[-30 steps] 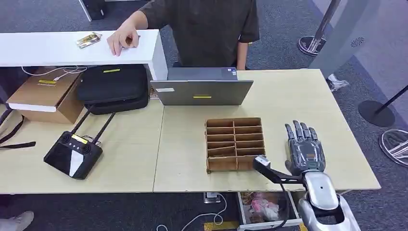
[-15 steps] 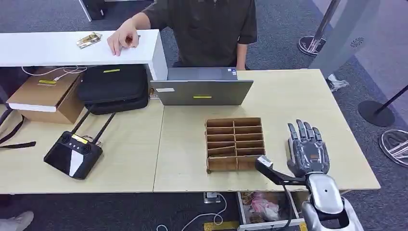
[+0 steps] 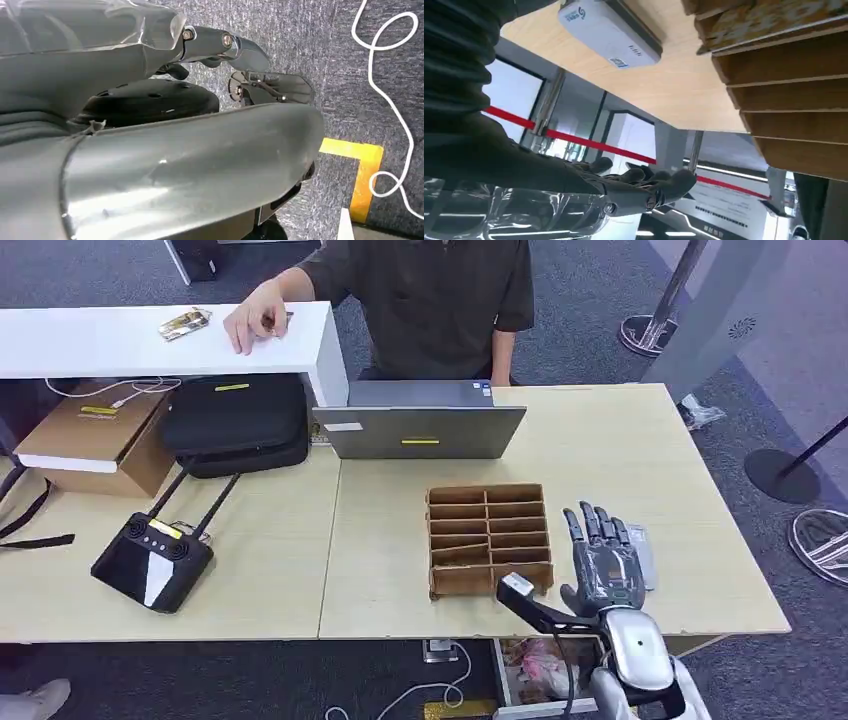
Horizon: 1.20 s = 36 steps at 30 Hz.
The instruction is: Pass the card to the sensor for recognition and then transmit it.
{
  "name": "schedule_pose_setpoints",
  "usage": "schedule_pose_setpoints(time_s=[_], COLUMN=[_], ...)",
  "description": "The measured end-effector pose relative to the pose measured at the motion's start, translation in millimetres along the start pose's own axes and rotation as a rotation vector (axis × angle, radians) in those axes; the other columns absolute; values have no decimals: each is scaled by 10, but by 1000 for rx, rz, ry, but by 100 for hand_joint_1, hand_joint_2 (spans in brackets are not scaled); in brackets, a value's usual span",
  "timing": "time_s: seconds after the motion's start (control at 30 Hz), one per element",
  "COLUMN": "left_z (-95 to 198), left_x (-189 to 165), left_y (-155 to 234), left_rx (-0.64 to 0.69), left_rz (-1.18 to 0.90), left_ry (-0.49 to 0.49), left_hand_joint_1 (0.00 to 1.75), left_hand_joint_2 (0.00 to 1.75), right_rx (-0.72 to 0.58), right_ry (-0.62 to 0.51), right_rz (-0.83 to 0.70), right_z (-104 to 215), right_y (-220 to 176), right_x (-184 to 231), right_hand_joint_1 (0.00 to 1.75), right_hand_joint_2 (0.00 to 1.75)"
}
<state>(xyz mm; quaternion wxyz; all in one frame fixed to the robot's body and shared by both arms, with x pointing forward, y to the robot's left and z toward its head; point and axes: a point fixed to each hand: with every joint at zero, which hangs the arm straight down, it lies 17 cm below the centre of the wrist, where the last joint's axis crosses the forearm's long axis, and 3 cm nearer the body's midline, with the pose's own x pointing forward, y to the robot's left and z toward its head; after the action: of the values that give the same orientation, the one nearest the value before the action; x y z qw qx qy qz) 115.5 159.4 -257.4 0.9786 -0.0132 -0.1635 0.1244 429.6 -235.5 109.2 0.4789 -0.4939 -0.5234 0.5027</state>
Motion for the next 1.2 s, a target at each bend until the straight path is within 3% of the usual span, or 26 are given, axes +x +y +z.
schedule_pose_setpoints(time_s=[0.67,1.2], left_z=[-2,-3], left_x=[10,11], left_y=[-1,4], left_rx=[3,8], left_rz=[-1,0], left_ry=[-1,0], left_hand_joint_1=[0,0], left_hand_joint_2=[0,0], right_rx=[2,32], right_ry=[-13,-7], right_rz=[-103,-103], right_z=[-278,-284], right_y=[-55,10], right_x=[417,482], right_hand_joint_1=[0,0], right_hand_joint_2=[175,175])
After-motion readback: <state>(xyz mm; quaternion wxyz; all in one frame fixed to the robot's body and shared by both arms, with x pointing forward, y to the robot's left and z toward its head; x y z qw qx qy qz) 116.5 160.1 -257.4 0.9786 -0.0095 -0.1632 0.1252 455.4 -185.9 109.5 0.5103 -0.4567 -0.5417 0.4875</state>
